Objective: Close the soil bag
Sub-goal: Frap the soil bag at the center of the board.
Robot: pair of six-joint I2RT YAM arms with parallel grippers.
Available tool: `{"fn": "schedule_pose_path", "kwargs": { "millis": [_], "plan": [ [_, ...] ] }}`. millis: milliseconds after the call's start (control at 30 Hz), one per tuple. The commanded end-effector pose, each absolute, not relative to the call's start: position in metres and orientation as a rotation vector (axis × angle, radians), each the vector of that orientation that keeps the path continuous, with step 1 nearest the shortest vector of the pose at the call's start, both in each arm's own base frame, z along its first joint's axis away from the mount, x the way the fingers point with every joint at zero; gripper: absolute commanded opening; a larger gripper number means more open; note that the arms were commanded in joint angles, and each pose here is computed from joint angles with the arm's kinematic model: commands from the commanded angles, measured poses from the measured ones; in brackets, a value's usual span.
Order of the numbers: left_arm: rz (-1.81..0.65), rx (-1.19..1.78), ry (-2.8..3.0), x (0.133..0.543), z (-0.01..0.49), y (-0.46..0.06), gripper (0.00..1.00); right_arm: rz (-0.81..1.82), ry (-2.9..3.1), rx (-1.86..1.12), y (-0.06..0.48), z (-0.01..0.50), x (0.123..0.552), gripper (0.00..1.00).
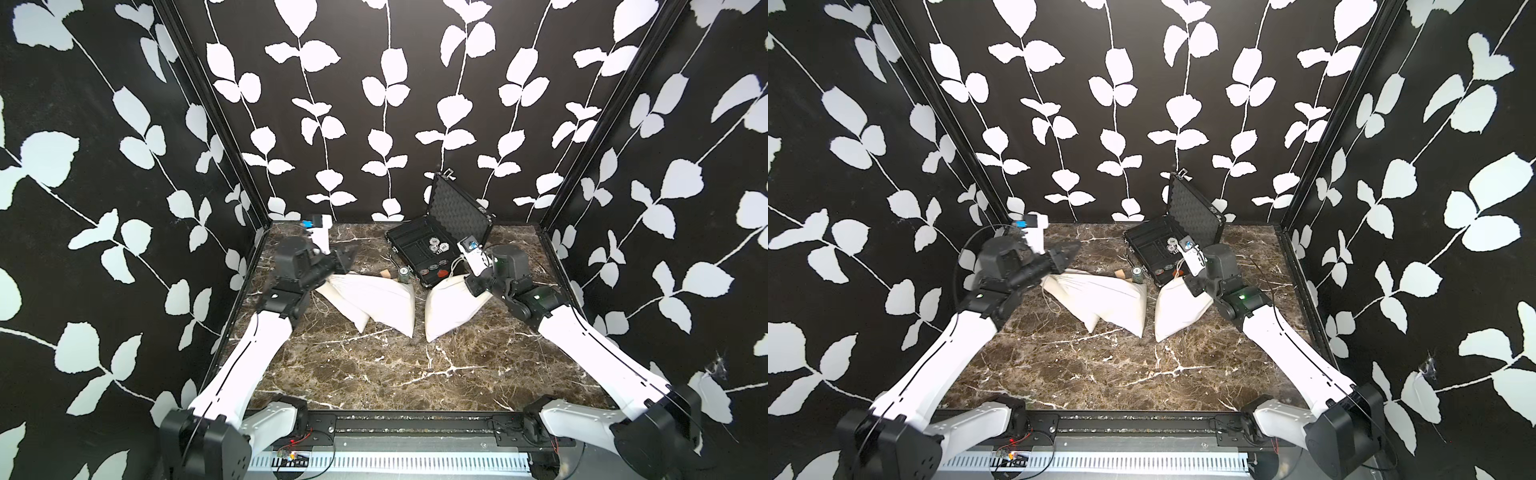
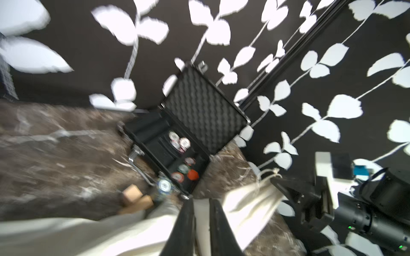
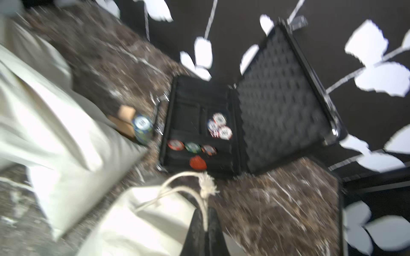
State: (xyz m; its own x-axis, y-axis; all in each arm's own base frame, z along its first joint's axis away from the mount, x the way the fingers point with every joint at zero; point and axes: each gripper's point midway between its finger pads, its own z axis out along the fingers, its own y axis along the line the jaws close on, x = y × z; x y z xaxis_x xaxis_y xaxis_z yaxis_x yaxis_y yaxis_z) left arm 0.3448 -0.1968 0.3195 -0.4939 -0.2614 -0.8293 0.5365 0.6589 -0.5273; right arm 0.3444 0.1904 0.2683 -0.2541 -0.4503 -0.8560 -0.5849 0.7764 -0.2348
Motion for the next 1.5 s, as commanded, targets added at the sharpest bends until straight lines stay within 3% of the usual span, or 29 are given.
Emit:
{"fn": "schedule_pose_path", "kwargs": {
  "millis": [0, 167, 300, 667, 767, 833, 867, 933, 967, 1000, 1100, 1233, 1467],
  "plan": [
    [-0.971, 0.414, 1.715, 0.340, 0.335, -0.233, 0.34, 0.362, 1.712, -0.824, 0.231, 0.320, 0.338, 0.00],
    [-0.927, 0.659, 1.616, 0.326, 0.341, -0.281, 0.55, 0.450, 1.624, -0.908, 0.259, 0.344, 0.325, 0.00],
    [-0.889, 0.772, 1.549, 0.326, 0.346, -0.298, 0.65, 0.496, 1.572, -0.965, 0.276, 0.355, 0.318, 0.00],
    [-0.994, 1.001, 1.460, 0.313, 0.345, -0.327, 0.68, 0.545, 1.540, -1.047, 0.298, 0.358, 0.312, 0.00],
    [-0.989, 1.017, 1.470, 0.316, 0.340, -0.329, 0.61, 0.559, 1.532, -1.066, 0.301, 0.359, 0.309, 0.00],
    [-0.991, 1.023, 1.486, 0.319, 0.338, -0.332, 0.49, 0.569, 1.524, -1.076, 0.303, 0.361, 0.307, 0.00],
    [-0.998, 1.025, 1.495, 0.319, 0.338, -0.333, 0.39, 0.571, 1.524, -1.081, 0.303, 0.360, 0.306, 0.00],
    [-0.989, 1.020, 1.502, 0.320, 0.341, -0.332, 0.09, 0.538, 1.530, -1.086, 0.299, 0.359, 0.307, 0.00],
    [-0.965, 0.997, 1.514, 0.322, 0.342, -0.328, 0.00, 0.501, 1.540, -1.073, 0.294, 0.359, 0.310, 0.00],
    [-0.939, 0.971, 1.516, 0.322, 0.347, -0.323, 0.00, 0.457, 1.548, -1.055, 0.289, 0.357, 0.314, 0.00],
    [-0.846, 0.872, 1.510, 0.319, 0.367, -0.302, 0.00, 0.275, 1.572, -0.974, 0.263, 0.352, 0.327, 0.20],
    [-0.811, 0.762, 1.488, 0.307, 0.395, -0.279, 0.00, 0.129, 1.577, -0.910, 0.240, 0.350, 0.334, 0.35],
    [-0.868, 0.733, 1.437, 0.290, 0.421, -0.272, 0.00, 0.150, 1.531, -0.959, 0.250, 0.345, 0.333, 0.45]
  ]
}}
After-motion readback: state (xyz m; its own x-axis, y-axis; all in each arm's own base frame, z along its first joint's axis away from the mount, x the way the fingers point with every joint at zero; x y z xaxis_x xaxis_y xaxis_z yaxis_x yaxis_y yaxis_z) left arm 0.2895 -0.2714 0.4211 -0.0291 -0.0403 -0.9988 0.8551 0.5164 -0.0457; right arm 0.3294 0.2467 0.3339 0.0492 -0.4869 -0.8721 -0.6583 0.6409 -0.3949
